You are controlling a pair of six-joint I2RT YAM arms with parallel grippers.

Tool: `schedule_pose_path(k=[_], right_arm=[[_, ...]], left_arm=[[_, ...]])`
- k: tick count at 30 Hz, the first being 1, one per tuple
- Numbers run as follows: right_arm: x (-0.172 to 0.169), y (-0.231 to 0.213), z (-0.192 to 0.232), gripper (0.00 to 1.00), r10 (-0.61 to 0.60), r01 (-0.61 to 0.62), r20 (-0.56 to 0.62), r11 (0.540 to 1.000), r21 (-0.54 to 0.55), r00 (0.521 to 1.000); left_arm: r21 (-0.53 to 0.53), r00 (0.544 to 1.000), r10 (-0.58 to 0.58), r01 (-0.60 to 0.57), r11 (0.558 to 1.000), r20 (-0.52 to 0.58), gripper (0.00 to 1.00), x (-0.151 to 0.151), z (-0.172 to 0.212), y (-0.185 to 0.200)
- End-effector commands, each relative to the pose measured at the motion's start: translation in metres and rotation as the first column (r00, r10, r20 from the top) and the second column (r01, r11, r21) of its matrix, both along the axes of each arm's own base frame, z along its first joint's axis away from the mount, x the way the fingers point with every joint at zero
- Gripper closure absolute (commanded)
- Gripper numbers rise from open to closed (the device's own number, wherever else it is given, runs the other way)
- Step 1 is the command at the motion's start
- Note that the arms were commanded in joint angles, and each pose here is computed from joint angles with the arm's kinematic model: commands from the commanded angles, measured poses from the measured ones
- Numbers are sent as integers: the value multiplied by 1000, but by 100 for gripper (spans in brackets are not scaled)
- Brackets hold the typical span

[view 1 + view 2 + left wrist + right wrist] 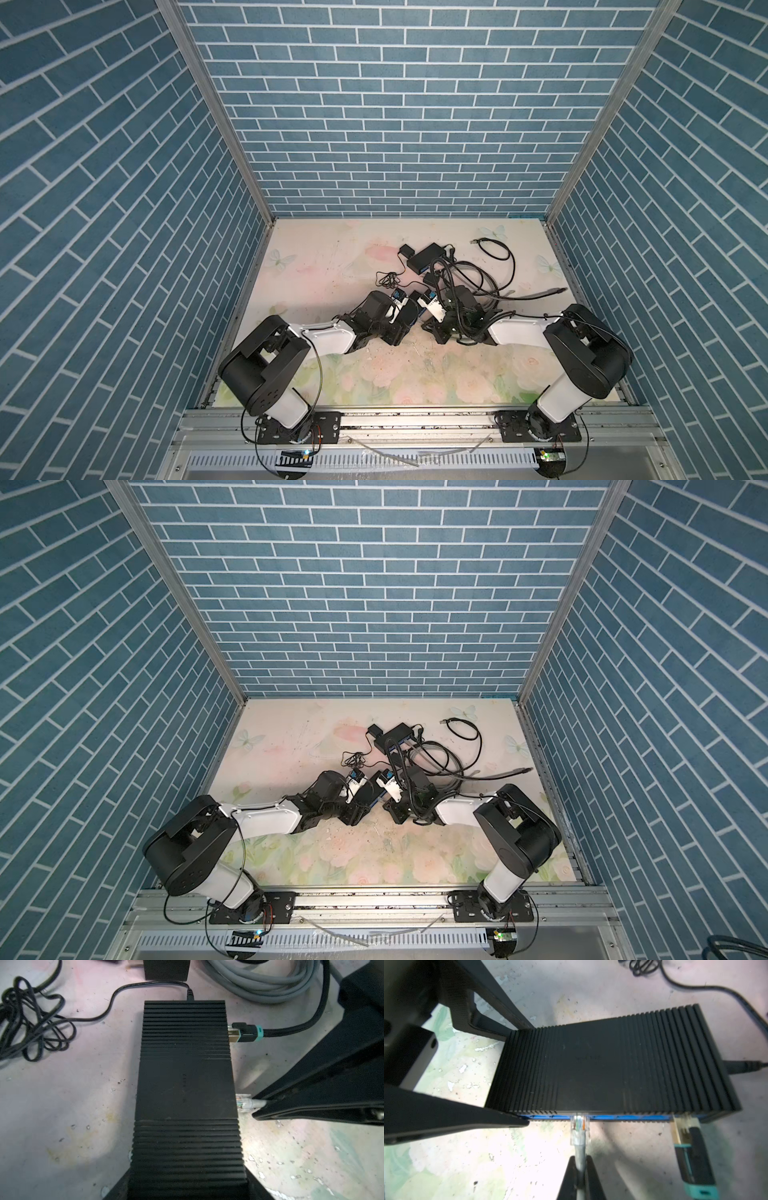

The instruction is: Insert the plug into the switch port

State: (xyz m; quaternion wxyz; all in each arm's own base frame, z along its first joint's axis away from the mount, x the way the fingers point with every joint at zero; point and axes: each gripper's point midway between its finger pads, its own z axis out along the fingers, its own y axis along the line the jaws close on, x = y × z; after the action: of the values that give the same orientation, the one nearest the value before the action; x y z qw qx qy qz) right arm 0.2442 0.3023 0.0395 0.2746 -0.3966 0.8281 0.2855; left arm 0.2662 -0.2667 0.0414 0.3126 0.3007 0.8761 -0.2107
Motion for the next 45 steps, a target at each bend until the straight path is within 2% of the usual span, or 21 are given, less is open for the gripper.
schedule_pose_path(k=[1,3,6,12,18,24,32,38,45], right_arm=[[15,12,29,100,-12,7,74,997,72,997],[17,15,33,100,-13,8,68,997,73,998],[20,19,39,100,-13,7,68,996,91,998],[22,27,56,100,-2,-11,94,990,138,996],[29,31,76,100,-19,-8,143,983,182,990],[35,38,88,100,-13,-23,167,977,213,986],[38,43,113,100,1,-65,245,965,253,970],[38,47,125,100,18,-89,264,962,259,964],[41,52,132,100,24,-99,268,958,268,963]], left_arm=[[-81,985,-159,165,983,70,69,-24,30,-36],[-39,979,-173,178,983,107,69,-27,30,-38],[-31,976,-176,181,983,132,71,-29,33,-43],[-84,950,-248,267,960,188,72,-43,47,-63],[-132,938,-271,303,944,217,72,-55,56,-72],[-196,908,-336,388,901,250,72,-72,72,-89],[-228,874,-428,476,849,231,72,-94,75,-96],[-226,831,-508,552,802,227,75,-113,72,-99],[-205,820,-519,566,799,241,73,-119,69,-98]])
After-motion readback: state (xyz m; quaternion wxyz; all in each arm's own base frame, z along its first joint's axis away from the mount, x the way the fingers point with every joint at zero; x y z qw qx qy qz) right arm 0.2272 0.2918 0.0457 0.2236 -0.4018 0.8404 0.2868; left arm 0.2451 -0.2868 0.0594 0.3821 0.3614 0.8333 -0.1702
